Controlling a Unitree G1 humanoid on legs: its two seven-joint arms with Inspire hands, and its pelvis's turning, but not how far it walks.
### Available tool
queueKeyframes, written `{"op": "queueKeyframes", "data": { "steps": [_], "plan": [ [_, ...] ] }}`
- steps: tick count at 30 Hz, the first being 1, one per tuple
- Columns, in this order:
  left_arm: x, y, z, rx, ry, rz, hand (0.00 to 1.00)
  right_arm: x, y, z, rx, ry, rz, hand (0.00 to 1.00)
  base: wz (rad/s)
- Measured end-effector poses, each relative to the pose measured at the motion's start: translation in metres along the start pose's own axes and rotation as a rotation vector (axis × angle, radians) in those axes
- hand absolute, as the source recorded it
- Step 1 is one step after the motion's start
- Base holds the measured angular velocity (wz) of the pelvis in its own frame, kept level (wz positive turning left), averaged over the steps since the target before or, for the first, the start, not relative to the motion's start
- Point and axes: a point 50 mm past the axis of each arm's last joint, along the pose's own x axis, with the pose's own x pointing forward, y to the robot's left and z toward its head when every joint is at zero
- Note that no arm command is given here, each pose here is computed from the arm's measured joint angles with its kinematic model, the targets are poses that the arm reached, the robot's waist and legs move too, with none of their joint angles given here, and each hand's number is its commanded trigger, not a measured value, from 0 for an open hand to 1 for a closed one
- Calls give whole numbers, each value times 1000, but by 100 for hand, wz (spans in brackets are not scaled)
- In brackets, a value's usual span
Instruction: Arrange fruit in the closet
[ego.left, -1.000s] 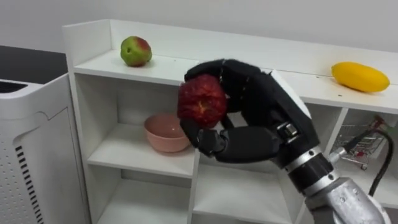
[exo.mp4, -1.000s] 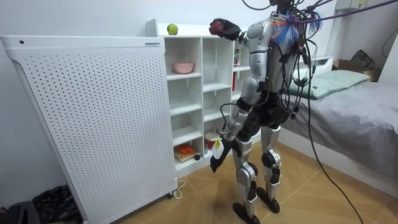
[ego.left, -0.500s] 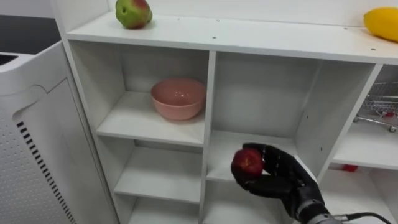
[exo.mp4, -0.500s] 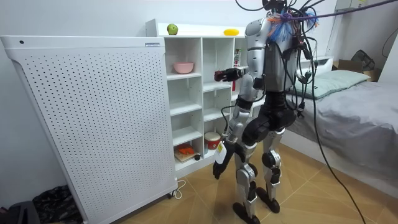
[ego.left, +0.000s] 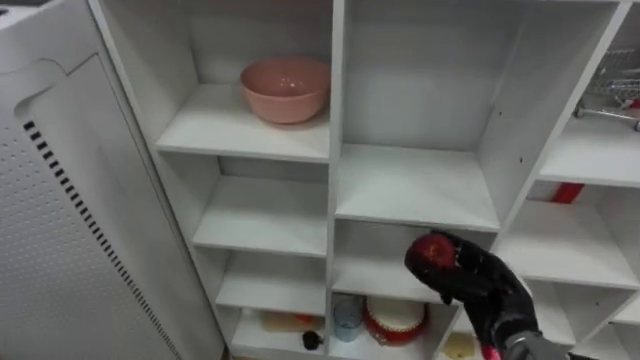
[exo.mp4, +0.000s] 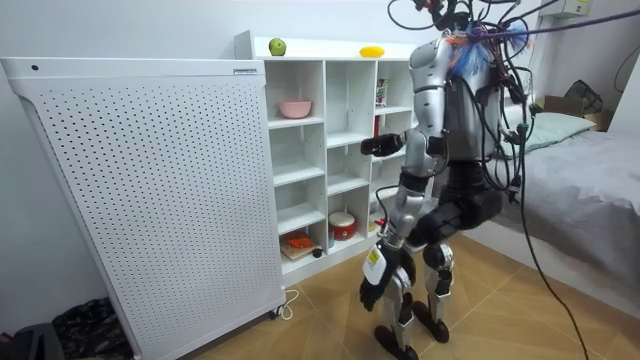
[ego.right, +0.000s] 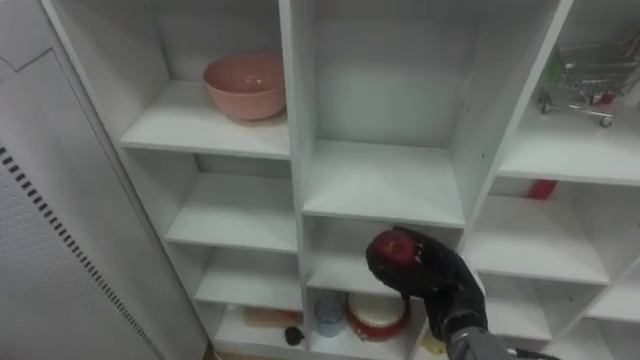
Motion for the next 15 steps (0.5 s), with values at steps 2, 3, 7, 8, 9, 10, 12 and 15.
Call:
{"op": "queueKeyframes", "data": {
  "steps": [2, 3, 7, 8, 9, 10, 12, 15],
  "plan": [
    [0, 1, 4, -38, -12, 3, 0, 0, -6, 4, 58, -4, -31, 100, -5],
    [0, 1, 5, -47, -15, 4, 0, 0, -7, 5, 77, -5, -40, 100, -8],
    [0, 5, 11, -84, -46, 15, 0, 3, -13, 16, 254, -23, -86, 100, -2],
    [0, 6, 12, -89, -53, 21, 0, 5, -14, 22, 309, -29, -94, 100, 7],
    [0, 7, 13, -92, -56, 27, 0, 6, -14, 25, 331, -33, -95, 100, 6],
    [0, 8, 15, -94, -66, 41, 0, 8, -14, 32, 373, -43, -95, 100, 5],
    [0, 10, 17, -80, -74, 53, 0, 11, -12, 39, 440, -52, -92, 100, 7],
    [0, 13, 17, -69, -81, 59, 0, 15, -8, 45, 526, -51, -86, 100, 9]
  ]
}}
